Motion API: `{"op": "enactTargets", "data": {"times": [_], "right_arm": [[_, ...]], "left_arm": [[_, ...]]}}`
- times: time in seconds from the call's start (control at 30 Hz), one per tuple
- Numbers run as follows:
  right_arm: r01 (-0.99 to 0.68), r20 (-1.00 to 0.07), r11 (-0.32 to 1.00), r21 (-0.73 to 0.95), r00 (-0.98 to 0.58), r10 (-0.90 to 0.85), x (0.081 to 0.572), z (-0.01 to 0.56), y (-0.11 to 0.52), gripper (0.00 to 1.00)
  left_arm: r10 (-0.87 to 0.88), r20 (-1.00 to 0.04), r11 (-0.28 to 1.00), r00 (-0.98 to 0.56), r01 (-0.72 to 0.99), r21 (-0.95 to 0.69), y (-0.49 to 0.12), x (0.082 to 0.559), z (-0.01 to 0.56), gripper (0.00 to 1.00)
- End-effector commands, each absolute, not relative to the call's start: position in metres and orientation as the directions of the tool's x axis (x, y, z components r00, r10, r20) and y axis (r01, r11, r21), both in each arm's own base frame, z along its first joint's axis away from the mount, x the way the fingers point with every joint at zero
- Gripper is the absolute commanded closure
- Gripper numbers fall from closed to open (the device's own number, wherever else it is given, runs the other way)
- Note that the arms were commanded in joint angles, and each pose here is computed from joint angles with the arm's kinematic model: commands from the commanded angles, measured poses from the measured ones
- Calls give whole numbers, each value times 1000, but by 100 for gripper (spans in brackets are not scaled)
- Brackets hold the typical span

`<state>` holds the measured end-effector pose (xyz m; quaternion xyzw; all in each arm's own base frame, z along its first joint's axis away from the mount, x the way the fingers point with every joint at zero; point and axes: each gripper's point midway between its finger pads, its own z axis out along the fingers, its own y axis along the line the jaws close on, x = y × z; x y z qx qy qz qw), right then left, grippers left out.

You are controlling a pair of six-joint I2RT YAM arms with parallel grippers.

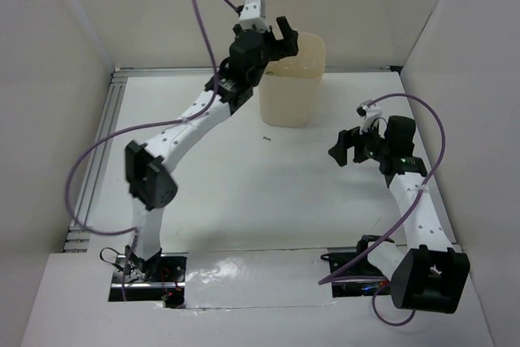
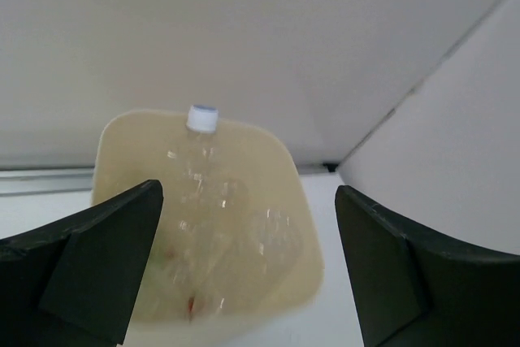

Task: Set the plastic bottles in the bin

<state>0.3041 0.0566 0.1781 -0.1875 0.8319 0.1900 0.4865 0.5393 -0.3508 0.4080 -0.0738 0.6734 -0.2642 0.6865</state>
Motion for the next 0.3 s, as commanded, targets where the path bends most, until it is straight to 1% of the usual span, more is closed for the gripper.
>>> {"op": "enactTargets", "data": {"times": [0.0, 0.03, 0.07, 0.1, 0.13, 0.17, 0.23, 0.27], "right_arm": [[-372, -857, 912, 174, -513, -45, 308, 179, 42, 0], [-309, -854, 935, 174, -520, -13, 312, 181, 32, 0], [-240, -858, 956, 169, -512, 23, 315, 188, 21, 0], [-208, -855, 964, 168, -517, 37, 316, 187, 17, 0], [-192, -862, 969, 152, -505, 35, 319, 193, 13, 0], [-176, -873, 974, 140, -485, 38, 319, 201, 7, 0], [-123, -882, 984, 129, -469, 58, 318, 204, -3, 0], [-92, -894, 987, 131, -441, 78, 316, 208, -8, 0]], "left_arm": [[-388, -921, 834, 33, 439, -335, -325, 464, 477, 0], [-382, -920, 817, 81, 495, -296, -299, 425, 508, 0], [-291, -956, 836, -39, 475, -274, -298, 419, 433, 0], [-267, -961, 845, -68, 464, -267, -282, 407, 412, 0], [-282, -958, 842, -45, 467, -270, -253, 377, 422, 0], [-222, -963, 875, -150, 406, -265, -233, 370, 349, 0], [-218, -954, 905, -206, 323, -276, -190, 350, 307, 0], [-213, -953, 917, -216, 291, -271, -166, 326, 282, 0]]}}
